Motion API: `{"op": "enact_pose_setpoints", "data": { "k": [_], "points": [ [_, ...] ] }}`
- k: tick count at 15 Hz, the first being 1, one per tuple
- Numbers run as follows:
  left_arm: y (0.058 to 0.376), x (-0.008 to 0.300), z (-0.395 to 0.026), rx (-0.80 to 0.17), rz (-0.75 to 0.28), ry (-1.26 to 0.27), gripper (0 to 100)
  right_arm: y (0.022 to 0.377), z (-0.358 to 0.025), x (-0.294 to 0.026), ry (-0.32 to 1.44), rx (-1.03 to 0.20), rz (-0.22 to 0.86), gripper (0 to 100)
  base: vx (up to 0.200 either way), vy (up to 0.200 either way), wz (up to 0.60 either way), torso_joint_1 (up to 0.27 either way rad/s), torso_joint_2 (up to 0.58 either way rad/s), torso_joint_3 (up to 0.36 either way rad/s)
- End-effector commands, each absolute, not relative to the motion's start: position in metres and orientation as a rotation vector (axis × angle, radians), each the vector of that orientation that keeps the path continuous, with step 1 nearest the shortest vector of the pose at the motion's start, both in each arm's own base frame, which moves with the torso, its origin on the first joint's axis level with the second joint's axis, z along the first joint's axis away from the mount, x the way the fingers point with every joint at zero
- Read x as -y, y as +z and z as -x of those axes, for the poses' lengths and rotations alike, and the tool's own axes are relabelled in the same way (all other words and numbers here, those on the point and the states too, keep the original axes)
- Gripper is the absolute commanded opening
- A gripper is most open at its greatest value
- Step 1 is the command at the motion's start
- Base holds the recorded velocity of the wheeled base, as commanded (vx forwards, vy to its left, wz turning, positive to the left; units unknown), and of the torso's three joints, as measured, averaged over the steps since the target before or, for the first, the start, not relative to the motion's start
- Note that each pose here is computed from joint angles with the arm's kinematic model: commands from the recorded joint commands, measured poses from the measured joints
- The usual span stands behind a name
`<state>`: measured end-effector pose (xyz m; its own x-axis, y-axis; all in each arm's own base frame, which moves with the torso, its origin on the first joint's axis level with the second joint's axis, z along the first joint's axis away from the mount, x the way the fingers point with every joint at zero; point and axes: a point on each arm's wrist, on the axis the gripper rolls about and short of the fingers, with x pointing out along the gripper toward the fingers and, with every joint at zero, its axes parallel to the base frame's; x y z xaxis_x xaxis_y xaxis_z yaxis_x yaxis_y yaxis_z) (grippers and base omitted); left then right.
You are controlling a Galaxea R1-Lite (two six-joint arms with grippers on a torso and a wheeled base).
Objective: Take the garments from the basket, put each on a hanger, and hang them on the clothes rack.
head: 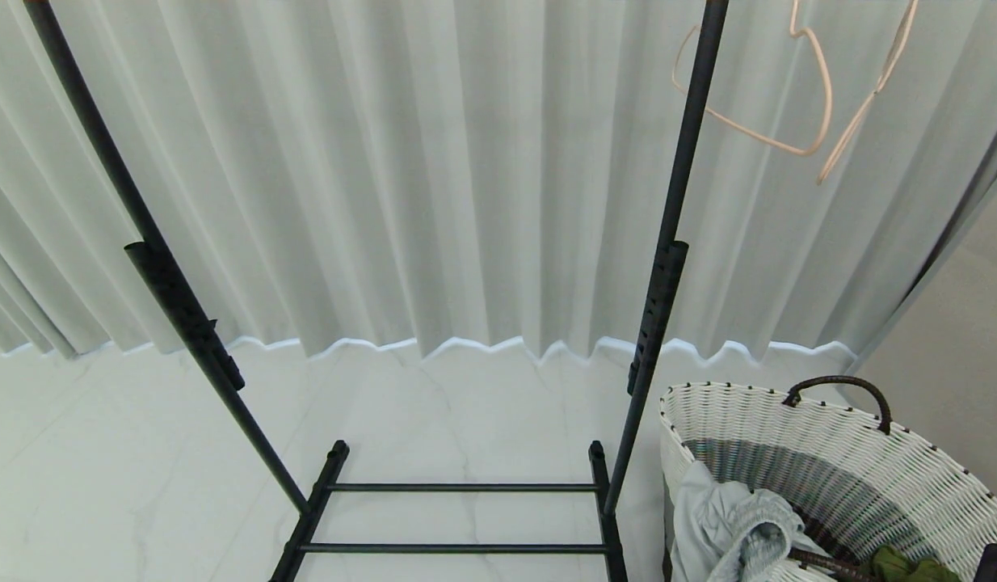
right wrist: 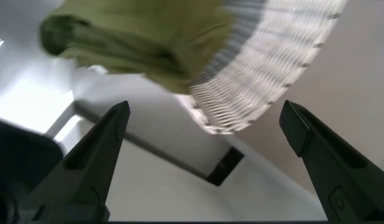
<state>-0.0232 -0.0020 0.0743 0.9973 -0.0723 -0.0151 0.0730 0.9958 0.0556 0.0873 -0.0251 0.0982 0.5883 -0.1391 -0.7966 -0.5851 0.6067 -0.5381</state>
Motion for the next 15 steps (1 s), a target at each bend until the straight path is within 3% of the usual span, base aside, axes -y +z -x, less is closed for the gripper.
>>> {"op": "enact_pose_setpoints", "data": {
  "k": [1,9,15],
  "points": [
    [0.074,0.002,0.023,-0.015,-0.056,-0.073,100,0.092,-0.093,0.027,0.325,-0.975,0.882,100,0.000,0.000,0.00,0.000,0.00,0.000],
    [0.074,0.002,0.023,-0.015,-0.056,-0.073,100,0.074,-0.138,0.048,0.268,-0.959,0.870,100,0.000,0.000,0.00,0.000,0.00,0.000],
    [0.074,0.002,0.023,-0.015,-0.056,-0.073,100,0.072,-0.144,0.049,0.287,-0.926,0.860,100,0.000,0.000,0.00,0.000,0.00,0.000]
  ]
}}
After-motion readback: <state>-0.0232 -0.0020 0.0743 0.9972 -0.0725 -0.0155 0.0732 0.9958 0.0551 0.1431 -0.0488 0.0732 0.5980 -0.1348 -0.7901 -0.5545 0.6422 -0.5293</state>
